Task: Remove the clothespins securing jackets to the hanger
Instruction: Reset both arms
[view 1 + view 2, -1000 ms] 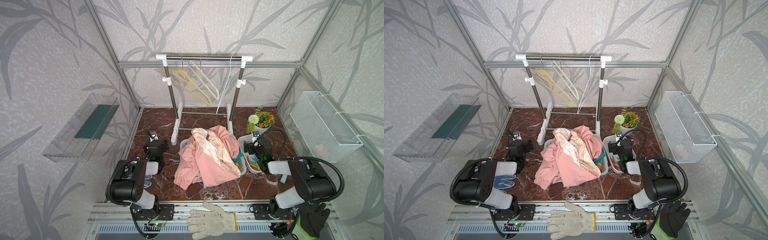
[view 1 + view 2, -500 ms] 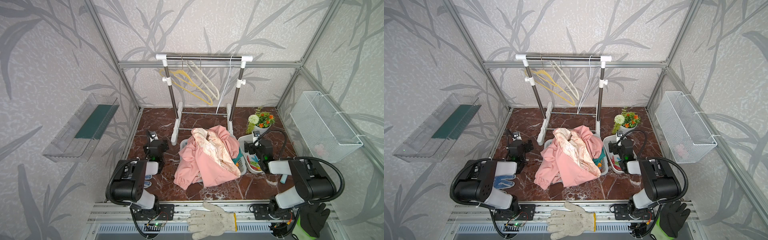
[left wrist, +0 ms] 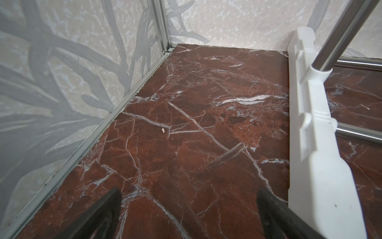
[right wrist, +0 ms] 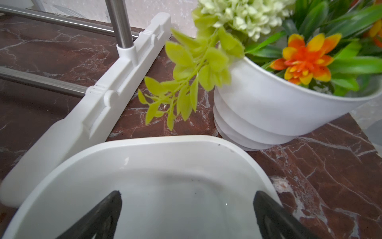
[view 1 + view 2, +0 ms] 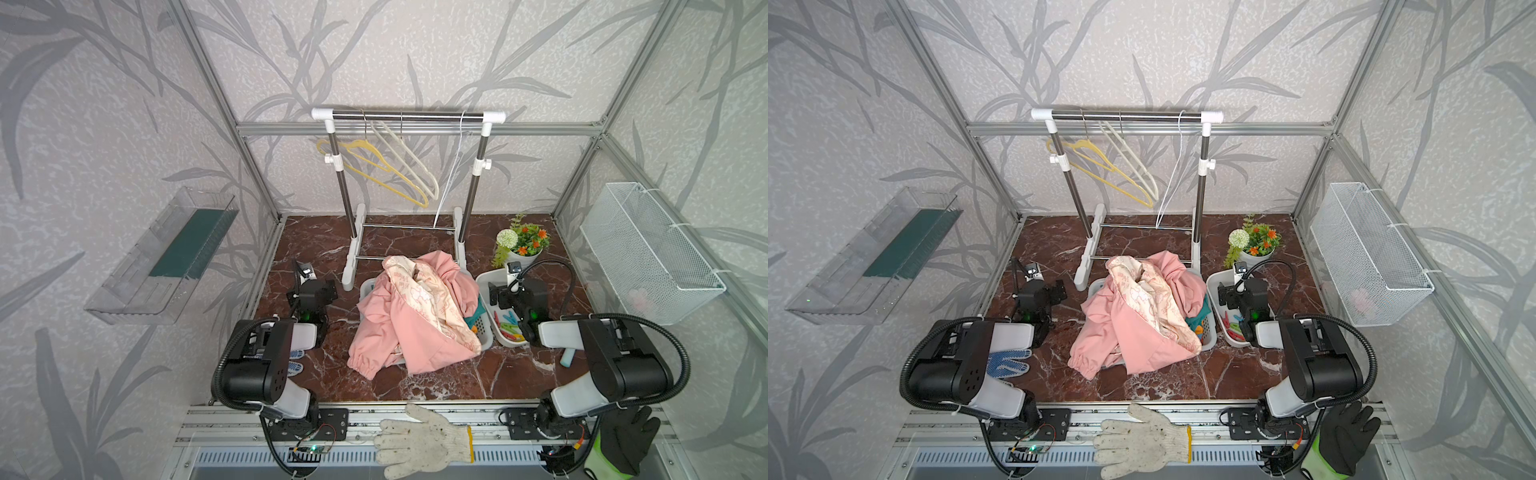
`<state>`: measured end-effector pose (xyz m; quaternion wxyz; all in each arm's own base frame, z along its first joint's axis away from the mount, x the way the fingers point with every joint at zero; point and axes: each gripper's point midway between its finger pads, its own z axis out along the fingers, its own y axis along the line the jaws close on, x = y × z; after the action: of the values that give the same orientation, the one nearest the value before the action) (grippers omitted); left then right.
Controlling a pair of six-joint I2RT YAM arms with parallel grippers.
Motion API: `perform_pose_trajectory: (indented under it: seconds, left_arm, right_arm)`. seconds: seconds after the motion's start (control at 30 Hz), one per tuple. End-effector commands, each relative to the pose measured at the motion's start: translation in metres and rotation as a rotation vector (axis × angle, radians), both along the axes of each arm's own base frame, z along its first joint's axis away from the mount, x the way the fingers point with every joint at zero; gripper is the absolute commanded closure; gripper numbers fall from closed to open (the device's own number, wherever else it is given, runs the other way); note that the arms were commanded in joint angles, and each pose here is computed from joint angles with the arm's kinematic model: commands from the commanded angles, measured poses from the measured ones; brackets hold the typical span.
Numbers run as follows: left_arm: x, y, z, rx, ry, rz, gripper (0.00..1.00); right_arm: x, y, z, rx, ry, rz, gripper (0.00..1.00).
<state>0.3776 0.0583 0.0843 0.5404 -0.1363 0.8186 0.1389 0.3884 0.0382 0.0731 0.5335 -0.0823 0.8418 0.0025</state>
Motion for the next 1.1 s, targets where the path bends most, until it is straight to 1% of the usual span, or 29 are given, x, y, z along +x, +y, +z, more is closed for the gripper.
perform_pose_trajectory:
  seconds: [0.0, 0.2, 0.27, 1.07]
  left_arm:
    - [0.006, 0.004, 0.012, -0.002, -0.044, 0.019, 0.01]
    - [0.006, 0.003, 0.012, -0.002, -0.044, 0.018, 0.01]
    - [0.006, 0.004, 0.012, -0.002, -0.044, 0.02, 0.01]
    - [0.006, 0.003, 0.012, -0.002, -0.044, 0.017, 0.01]
  right_arm:
    - [0.006, 0.011, 0.017, 0.032, -0.046, 0.072, 0.01]
    - [0.006, 0.011, 0.017, 0.033, -0.046, 0.074, 0.01]
    - [0.009, 0.001, 0.016, 0.038, -0.038, 0.012, 0.01]
    - [0.009, 0.0, 0.017, 0.037, -0.039, 0.012, 0.01]
